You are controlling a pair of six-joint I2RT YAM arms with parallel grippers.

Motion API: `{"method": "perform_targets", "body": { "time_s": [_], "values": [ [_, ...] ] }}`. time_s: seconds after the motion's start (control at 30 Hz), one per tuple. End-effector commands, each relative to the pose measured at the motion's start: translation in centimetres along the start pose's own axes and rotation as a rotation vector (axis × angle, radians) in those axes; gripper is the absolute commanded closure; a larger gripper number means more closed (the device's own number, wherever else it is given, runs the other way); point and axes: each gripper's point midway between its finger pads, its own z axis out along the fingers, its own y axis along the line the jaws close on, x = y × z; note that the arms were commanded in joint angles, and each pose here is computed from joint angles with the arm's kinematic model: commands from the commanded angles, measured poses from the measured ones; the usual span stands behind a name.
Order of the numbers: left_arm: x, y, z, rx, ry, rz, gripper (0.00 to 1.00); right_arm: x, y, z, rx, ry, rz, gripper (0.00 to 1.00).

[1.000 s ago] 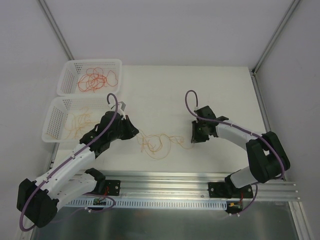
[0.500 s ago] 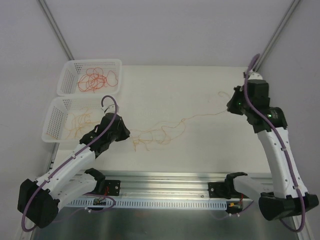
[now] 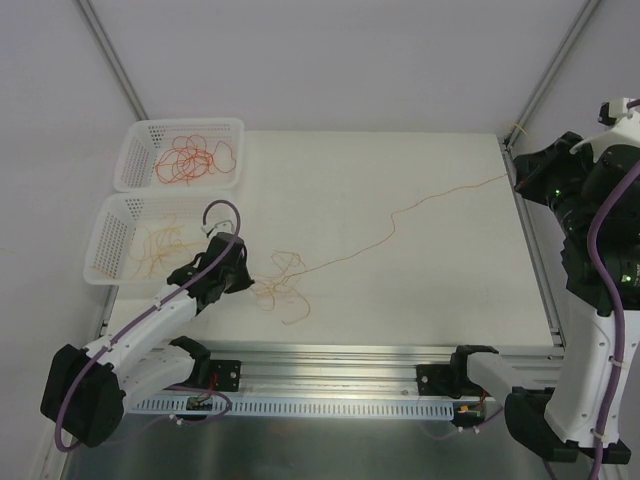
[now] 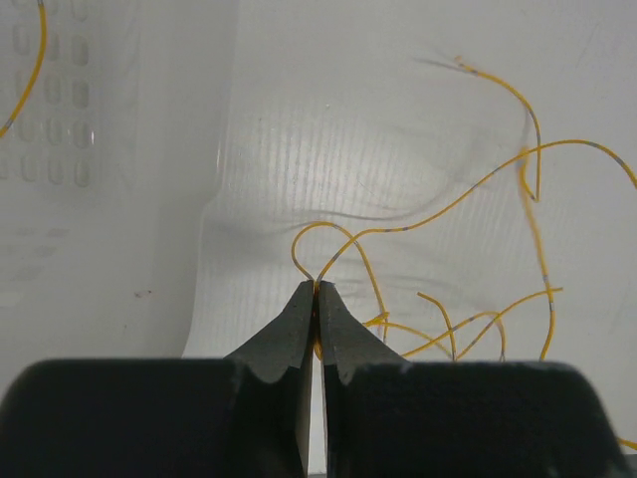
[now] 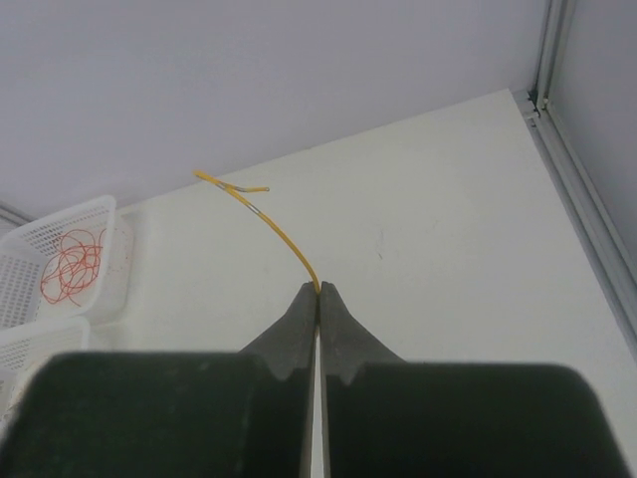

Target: Untangle the cables

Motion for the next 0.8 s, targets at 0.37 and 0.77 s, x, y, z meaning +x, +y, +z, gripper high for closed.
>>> {"method": "perform_targets", "body": {
  "time_s": [0.37, 0.77],
  "values": [
    [1.5, 1.4, 1.1, -0.069, 0.064, -0.003, 0.74, -3.6, 6.7, -0.6, -0.337, -0.018, 0.084, 0.99],
    [-2.8, -8.1, -3.4, 0.378, -0.03, 0.121, 0.25, 2.8, 10.6, -0.3, -0.635, 0.182, 0.16, 0.99]
  ]
}}
